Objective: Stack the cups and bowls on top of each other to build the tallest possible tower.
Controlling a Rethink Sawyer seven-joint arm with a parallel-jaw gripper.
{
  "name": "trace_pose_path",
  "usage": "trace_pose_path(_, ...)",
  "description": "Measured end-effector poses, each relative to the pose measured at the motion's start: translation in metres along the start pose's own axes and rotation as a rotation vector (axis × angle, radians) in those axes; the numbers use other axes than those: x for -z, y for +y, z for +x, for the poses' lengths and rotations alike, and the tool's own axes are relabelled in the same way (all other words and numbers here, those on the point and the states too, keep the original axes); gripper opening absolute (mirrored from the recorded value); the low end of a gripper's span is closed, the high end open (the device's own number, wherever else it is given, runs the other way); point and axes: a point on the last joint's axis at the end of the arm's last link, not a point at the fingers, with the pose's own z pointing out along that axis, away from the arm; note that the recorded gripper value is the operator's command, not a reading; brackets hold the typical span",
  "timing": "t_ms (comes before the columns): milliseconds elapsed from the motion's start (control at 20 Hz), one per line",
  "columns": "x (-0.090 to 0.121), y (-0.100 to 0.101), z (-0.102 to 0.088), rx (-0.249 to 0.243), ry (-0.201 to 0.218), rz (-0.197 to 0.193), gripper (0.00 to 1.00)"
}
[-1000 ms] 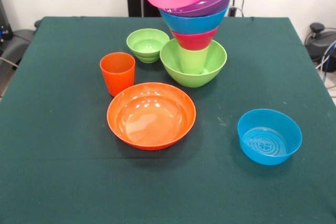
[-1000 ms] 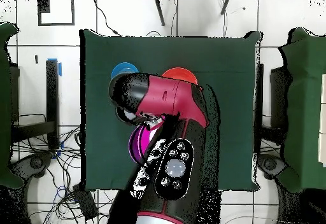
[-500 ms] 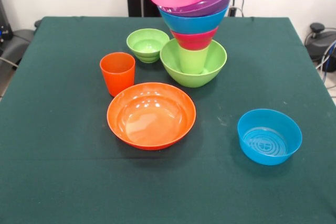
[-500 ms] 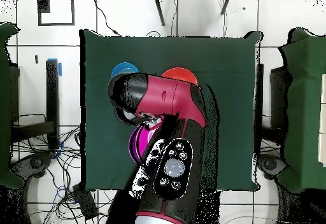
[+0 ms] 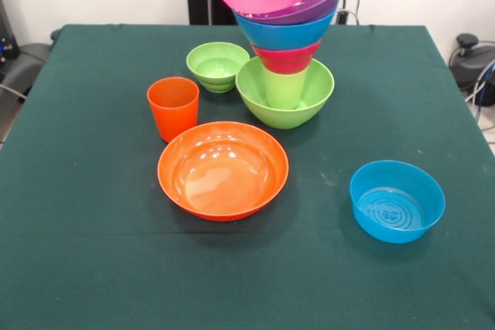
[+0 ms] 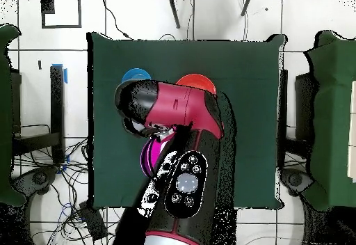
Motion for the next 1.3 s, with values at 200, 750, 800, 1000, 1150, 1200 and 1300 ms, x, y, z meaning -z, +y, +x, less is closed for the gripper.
trace_pose_path(200, 0.001, 0.003, 0.005, 0.005, 0.002, -0.003, 0.00)
trace_pose_path(750, 0.002, 0.009, 0.016, 0.017, 0.005, -0.007, 0.00)
trace_pose_path(800, 0.002, 0.009, 0.018, 0.019, 0.005, -0.007, 0.00)
trace_pose_path(1000, 0.001, 0.009, 0.022, 0.024, 0.007, -0.002, 0.00)
trace_pose_path(1150, -0.001, 0.009, 0.024, 0.026, 0.008, 0.000, 0.00)
trace_pose_path(1200, -0.002, 0.009, 0.025, 0.027, 0.009, 0.003, 0.00)
trace_pose_path(1300, -0.002, 0.008, 0.026, 0.028, 0.010, 0.004, 0.00)
